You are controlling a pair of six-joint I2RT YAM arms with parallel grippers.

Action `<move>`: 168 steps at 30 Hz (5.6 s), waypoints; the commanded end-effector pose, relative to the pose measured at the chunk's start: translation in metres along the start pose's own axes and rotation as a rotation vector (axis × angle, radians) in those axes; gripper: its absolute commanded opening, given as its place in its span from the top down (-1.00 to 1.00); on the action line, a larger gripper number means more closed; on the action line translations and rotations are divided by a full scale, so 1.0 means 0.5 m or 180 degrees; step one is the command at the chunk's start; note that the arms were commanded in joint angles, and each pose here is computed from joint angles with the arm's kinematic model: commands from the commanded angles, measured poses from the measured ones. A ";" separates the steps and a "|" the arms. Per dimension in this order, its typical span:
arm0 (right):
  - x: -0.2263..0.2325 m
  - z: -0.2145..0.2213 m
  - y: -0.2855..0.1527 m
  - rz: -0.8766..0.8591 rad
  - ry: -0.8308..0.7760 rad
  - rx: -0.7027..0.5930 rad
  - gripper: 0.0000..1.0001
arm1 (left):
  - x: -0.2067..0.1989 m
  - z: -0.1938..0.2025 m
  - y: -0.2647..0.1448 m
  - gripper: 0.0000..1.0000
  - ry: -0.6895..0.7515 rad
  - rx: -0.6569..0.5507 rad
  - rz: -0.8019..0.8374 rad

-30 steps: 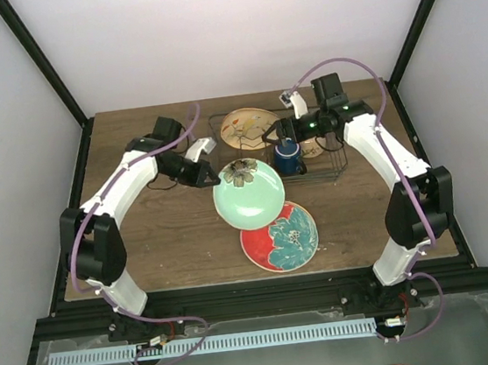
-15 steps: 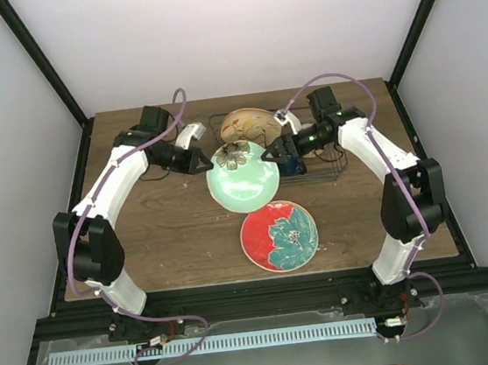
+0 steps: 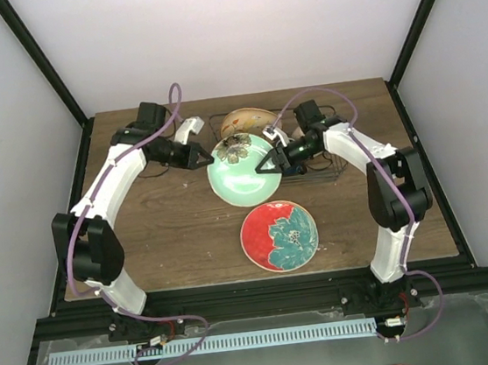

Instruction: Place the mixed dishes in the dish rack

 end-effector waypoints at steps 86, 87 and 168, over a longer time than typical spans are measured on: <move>0.090 -0.239 -0.135 0.3004 -0.4324 -0.1349 0.99 | 0.204 -0.087 -0.204 -1.00 -0.0790 -0.0865 -0.2081; 0.099 -0.241 -0.139 0.2994 -0.4330 -0.1386 0.99 | 0.205 -0.088 -0.204 -1.00 -0.0788 -0.0865 -0.2083; 0.122 -0.157 -0.217 0.3237 -0.1104 -0.1900 -1.00 | -0.042 0.069 0.042 -0.76 0.0114 0.0473 -0.0783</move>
Point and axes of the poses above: each gripper's point midway between its finger pads, its own y axis out along the fingers, its own x axis along the line the jaws close on, z = x × y, the point moved 6 cm from there along -y, back along the fingers, and after that the axes turned 10 degrees about y, right-handed, at the moved point
